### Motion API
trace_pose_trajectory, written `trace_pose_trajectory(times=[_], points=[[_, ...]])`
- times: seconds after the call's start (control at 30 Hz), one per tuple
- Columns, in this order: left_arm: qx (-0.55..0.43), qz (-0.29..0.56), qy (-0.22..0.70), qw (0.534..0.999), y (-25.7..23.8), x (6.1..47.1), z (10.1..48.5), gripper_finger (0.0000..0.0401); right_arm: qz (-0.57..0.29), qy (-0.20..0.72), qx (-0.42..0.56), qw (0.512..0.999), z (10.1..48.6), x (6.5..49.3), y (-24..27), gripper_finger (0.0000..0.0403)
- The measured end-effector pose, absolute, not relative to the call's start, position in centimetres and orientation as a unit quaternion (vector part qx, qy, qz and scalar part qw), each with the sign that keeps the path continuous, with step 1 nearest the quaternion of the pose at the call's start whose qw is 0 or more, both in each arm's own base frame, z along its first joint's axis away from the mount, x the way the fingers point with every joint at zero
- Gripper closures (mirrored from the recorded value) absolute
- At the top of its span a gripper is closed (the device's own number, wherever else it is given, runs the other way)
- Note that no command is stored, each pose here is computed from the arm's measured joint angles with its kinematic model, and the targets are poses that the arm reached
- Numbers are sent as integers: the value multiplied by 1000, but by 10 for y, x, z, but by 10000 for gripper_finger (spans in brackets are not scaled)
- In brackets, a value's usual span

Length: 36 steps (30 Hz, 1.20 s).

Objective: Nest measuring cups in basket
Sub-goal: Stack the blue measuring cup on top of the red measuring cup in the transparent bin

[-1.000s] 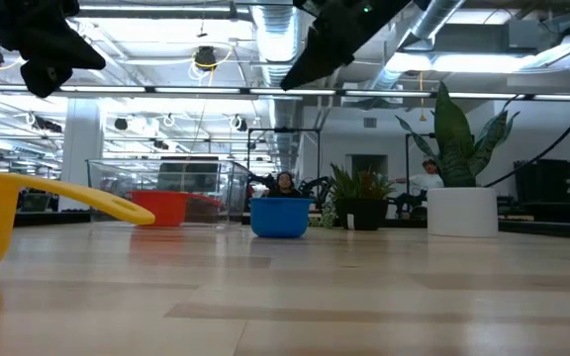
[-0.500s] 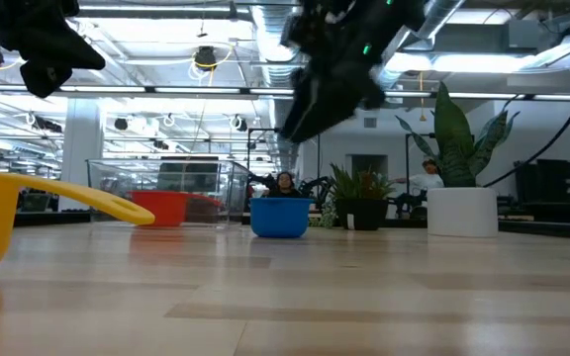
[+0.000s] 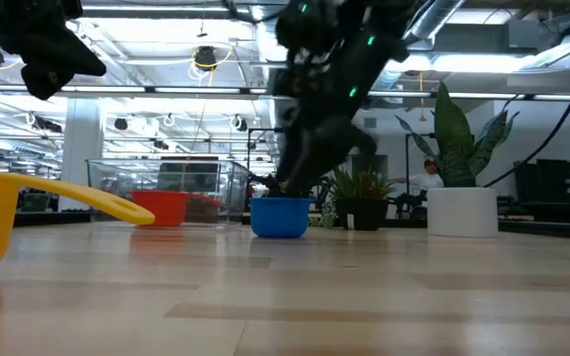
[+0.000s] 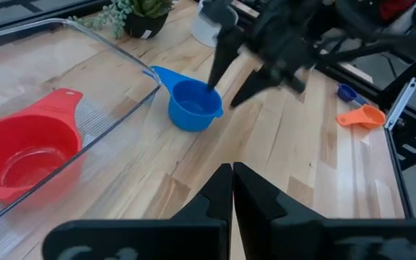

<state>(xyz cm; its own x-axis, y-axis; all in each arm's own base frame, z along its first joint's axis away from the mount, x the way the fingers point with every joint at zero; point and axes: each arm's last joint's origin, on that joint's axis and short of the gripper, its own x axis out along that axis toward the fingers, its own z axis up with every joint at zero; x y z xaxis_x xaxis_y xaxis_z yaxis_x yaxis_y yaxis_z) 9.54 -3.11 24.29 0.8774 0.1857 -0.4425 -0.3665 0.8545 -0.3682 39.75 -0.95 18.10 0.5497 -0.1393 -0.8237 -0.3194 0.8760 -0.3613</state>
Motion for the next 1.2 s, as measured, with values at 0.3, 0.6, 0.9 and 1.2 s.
trace_pose_trajectory(times=[0.3, 0.6, 0.9, 1.2], points=[[-225, 144, 214, 939, -33, 98, 240, 401, 60, 500, -239, 831, 159, 403, -9, 159], [-224, 146, 220, 938, -34, 100, 239, 401, 12, 498, -157, 853, 157, 406, -10, 218], [-219, 146, 223, 939, -34, 101, 239, 401, -50, 504, -41, 861, 153, 406, -9, 373], [-213, 145, 223, 940, -34, 101, 239, 401, -86, 439, 31, 894, 204, 433, -6, 394]])
